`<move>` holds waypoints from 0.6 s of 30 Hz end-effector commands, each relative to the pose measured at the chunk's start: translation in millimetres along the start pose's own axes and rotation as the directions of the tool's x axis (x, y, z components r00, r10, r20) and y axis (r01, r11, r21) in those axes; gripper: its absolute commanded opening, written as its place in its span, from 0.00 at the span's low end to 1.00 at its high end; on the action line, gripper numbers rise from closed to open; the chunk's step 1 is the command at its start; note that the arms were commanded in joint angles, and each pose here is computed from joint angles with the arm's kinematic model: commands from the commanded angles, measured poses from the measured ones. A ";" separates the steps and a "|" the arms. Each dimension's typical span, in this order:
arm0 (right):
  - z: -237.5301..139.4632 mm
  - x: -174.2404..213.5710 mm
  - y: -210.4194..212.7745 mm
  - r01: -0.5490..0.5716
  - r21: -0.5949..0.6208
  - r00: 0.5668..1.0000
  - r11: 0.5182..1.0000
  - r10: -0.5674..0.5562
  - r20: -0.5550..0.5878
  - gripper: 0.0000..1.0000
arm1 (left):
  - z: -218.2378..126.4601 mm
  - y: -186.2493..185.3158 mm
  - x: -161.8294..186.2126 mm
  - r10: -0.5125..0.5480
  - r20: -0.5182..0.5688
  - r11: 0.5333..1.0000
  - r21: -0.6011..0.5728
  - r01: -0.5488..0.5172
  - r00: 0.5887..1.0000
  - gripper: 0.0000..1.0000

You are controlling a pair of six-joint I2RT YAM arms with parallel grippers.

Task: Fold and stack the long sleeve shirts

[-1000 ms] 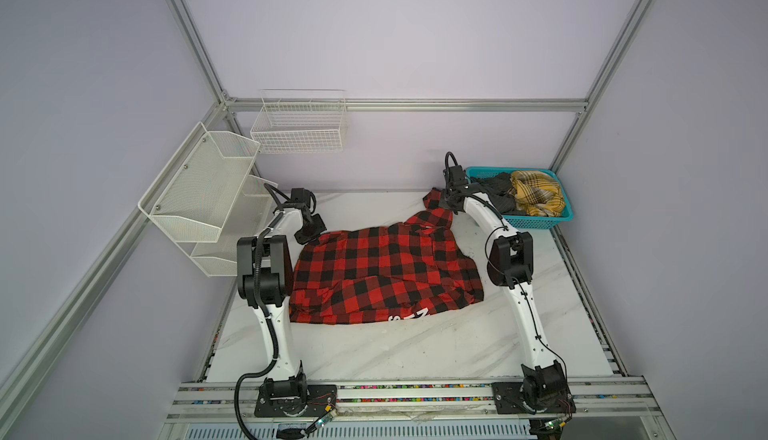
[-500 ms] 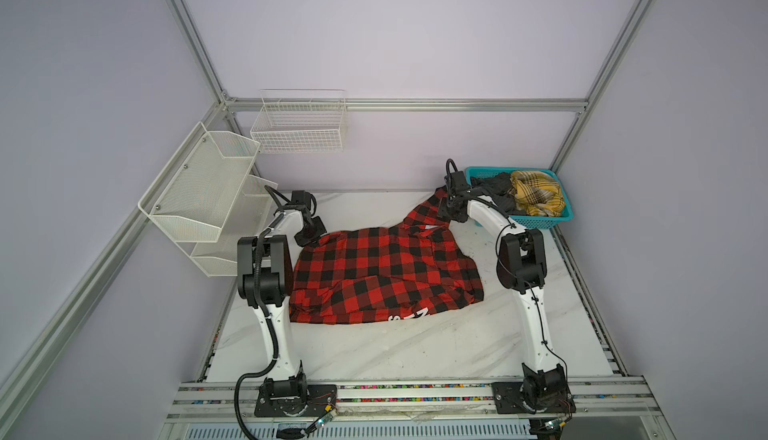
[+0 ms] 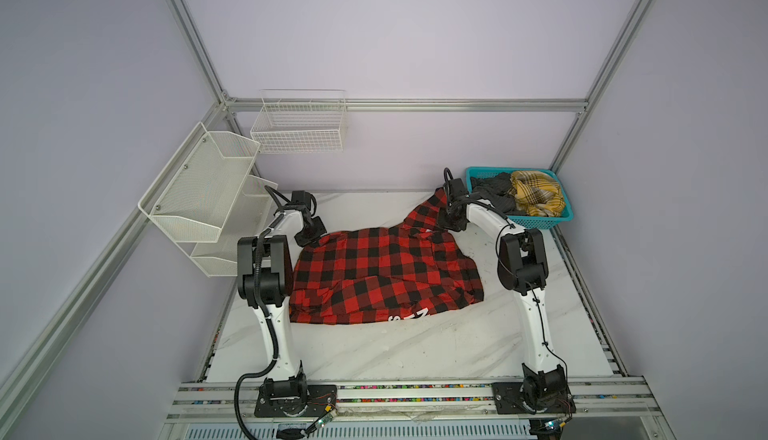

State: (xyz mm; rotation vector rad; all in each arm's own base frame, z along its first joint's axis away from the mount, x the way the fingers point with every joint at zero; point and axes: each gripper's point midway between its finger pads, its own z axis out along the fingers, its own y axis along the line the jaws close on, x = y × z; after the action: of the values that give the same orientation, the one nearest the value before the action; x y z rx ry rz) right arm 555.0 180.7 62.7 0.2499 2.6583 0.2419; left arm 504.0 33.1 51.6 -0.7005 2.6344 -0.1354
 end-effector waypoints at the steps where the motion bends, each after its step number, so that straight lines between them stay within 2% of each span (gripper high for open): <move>1: -0.6 -8.2 -6.2 0.011 0.078 1.000 0.997 -0.011 -0.004 0.49 | -7.3 0.4 -6.3 0.001 0.028 1.000 0.010 -0.001 1.000 0.00; 3: 7.8 -6.9 -8.6 0.030 0.107 0.999 0.994 -0.027 -0.029 0.45 | -6.3 0.3 -6.5 0.001 0.027 1.000 0.010 -0.001 1.000 0.00; 8: 10.9 10.8 17.9 0.048 0.018 0.998 0.999 -0.047 -0.044 0.21 | -4.7 0.7 -5.4 0.000 0.022 1.000 0.010 0.000 1.000 0.00; 11: 23.0 32.7 9.7 0.042 0.044 0.994 0.998 -0.037 -0.104 0.14 | -3.2 0.8 -3.1 0.000 0.014 1.000 0.011 0.000 1.000 0.00; 14: 35.8 47.0 5.9 0.019 0.037 0.991 0.999 -0.014 -0.130 0.13 | -1.8 0.7 -2.3 0.000 0.011 1.000 0.012 0.000 1.000 0.00; 18: 57.2 37.4 -5.0 0.009 0.085 0.995 0.996 0.000 -0.103 0.13 | -0.6 1.2 -0.8 0.007 0.001 1.000 0.009 -0.007 1.000 0.00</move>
State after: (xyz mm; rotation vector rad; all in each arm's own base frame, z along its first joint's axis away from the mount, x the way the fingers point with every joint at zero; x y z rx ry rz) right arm 549.5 201.3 31.6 0.2183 2.7204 0.2115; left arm 503.9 32.5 51.6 -0.6997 2.6359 -0.1404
